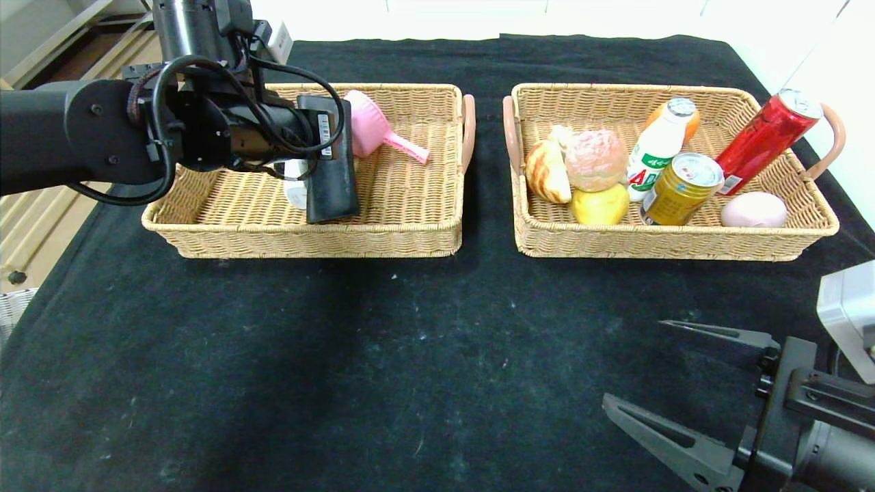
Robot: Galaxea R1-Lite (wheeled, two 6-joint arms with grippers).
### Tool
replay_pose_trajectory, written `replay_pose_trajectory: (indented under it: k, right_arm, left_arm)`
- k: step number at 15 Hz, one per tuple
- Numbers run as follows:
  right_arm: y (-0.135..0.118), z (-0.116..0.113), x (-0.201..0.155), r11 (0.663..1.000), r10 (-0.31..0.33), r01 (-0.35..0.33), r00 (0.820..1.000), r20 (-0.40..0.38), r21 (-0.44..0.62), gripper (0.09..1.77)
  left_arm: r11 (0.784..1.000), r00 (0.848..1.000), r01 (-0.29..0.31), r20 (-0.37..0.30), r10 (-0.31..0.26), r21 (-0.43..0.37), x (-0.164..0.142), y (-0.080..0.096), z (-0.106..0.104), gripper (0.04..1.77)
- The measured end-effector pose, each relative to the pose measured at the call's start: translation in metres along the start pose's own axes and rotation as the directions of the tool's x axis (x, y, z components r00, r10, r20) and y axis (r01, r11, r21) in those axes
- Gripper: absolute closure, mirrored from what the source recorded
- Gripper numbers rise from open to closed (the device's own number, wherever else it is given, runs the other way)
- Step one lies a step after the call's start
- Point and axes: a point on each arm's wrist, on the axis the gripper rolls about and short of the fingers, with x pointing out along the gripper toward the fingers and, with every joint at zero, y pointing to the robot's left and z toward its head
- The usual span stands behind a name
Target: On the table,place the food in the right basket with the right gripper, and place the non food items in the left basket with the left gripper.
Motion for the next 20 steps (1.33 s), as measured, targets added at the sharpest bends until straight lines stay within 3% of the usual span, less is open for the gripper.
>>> replay_pose_trajectory:
  k: [4,10,16,20]
  right_arm:
    - [0.000,0.000,0.000,1.000,-0.002,0.002,1.000,0.002,0.000,0.15]
    - [0.001,0.003,-0.003,1.000,0.008,-0.008,1.000,0.018,-0.001,0.15]
    - [0.001,0.007,-0.008,1.000,0.005,-0.005,0.999,0.041,-0.003,0.15]
    - [-0.003,0.009,-0.019,1.000,-0.020,0.020,0.999,0.044,-0.007,0.15]
  left_arm:
    - [1.000,1.000,0.013,-0.002,-0.013,0.003,-0.006,-0.004,0.000,0.50]
    - [0.999,0.999,0.033,-0.022,-0.033,0.019,-0.037,-0.004,-0.001,0.29]
    - [0.998,0.996,0.047,-0.075,-0.044,0.038,-0.115,0.018,-0.024,0.19]
    - [0.998,0.997,0.049,-0.058,-0.047,0.038,-0.185,0.041,-0.044,0.15]
